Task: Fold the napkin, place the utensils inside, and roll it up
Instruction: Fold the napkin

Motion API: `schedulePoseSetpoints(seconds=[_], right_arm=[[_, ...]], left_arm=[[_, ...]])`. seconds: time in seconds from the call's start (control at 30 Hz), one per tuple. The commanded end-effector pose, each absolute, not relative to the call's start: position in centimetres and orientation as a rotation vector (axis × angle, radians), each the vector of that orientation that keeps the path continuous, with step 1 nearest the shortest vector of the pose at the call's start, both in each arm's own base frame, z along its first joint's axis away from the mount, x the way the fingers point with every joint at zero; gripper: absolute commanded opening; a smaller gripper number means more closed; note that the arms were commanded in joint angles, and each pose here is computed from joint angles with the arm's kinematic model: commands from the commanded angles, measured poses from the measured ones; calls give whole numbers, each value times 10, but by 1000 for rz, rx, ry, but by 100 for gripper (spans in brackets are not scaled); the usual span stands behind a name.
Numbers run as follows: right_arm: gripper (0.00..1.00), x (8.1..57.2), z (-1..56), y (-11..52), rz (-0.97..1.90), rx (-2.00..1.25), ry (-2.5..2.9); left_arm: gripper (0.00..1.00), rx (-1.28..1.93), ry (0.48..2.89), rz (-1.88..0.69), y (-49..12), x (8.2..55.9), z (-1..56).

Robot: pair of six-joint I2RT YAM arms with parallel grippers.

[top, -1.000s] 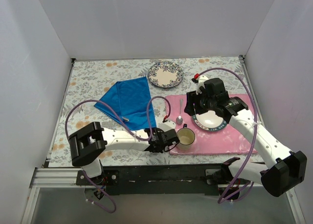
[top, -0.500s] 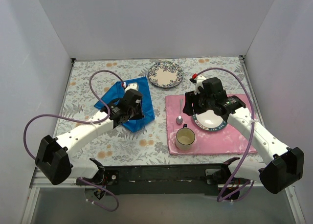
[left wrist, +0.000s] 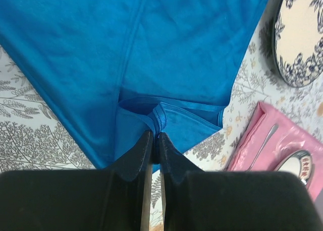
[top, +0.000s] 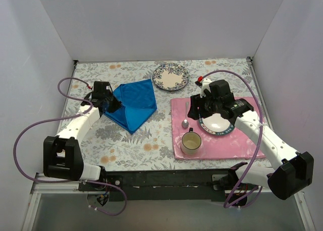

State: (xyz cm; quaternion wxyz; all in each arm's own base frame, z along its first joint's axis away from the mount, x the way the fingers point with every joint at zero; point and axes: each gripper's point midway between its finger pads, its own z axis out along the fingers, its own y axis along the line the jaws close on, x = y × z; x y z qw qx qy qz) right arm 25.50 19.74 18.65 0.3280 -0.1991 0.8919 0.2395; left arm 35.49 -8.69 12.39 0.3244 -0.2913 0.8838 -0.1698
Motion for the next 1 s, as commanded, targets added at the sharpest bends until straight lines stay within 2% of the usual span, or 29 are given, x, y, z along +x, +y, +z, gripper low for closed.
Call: schedulePoseSetpoints(seconds=[0.0,0.2,0.5,0.97], right_arm=[[64,260,199,205,671,-540,2272],[64,258,196,207,690,-544,2277],[64,259,194,210,708,-551,2281],[64,257,189,212,720,-557,2292]], left_arm=[[0,-854,2251,-519,-71,375,137],[0,-1009,2219,-583,-41,378,134],[0,-1028,2141,-611,-13,391,142],[0,-1005,2185,-658,-7,414,124]])
